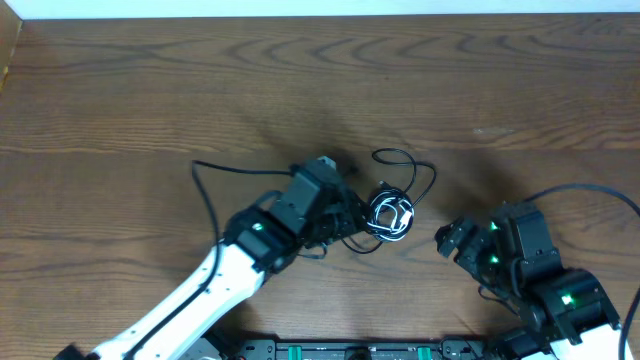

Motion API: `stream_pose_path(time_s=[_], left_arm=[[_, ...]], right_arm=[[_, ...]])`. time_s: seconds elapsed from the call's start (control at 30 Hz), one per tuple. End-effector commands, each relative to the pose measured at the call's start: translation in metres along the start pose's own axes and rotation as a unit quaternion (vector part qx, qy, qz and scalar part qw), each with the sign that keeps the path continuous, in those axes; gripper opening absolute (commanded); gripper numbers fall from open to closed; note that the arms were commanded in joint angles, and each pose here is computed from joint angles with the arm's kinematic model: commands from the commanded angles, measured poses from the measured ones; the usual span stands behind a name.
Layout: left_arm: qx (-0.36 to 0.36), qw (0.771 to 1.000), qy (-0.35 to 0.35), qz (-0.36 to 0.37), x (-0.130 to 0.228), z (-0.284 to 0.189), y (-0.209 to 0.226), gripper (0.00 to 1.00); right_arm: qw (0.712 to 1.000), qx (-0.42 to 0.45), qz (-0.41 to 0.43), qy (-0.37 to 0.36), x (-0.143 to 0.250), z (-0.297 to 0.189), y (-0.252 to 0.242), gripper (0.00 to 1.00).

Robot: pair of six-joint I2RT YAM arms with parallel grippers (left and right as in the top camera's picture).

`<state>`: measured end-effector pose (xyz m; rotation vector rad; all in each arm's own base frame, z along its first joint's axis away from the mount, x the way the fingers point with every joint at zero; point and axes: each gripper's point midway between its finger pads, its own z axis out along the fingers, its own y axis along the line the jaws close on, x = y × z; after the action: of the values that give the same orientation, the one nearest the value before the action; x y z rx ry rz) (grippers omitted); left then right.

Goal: Untangle cables

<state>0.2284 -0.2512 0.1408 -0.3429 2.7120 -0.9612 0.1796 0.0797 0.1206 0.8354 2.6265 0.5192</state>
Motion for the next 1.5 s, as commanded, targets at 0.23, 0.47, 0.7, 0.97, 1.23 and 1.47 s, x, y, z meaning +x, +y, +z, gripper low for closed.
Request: stream_pose_path(time_s=[0.23,0.47,0.7,0.97,1.23,1.47], left_arm=[[-0.080,0.979,0.017,-0.188,0.008,0.042,0.029,0.53],[-0.112,0.968,0.025,-0.223,0.012,0.057,0.045,0.52],[-0.113,0.938,0.044,-0.324,0.021,0.064,0.043,0.51],[-0.065,0.946,0.029,-0.315,0.010,0.071,0.020,0.52],[-0.109,0.928,0.029,-0.354,0.030,0.091,0.035,0.52],[-0.121,0.922,0.015,-0.367,0.027,0.117,0.048,0.52]], right_arm=[[0.999,0.039,0.008,0.005,0.006,-0.003,-0.019,0.99],[0.999,0.043,0.009,0.005,0.007,-0.002,-0.021,0.99],[0.998,0.053,0.010,0.012,0.011,0.004,-0.028,0.99],[0.998,0.058,0.010,0.015,0.013,0.007,-0.031,0.99],[0.998,0.058,0.010,0.015,0.013,0.007,-0.031,0.99],[0.998,0.060,0.010,0.017,0.014,0.007,-0.033,0.99]])
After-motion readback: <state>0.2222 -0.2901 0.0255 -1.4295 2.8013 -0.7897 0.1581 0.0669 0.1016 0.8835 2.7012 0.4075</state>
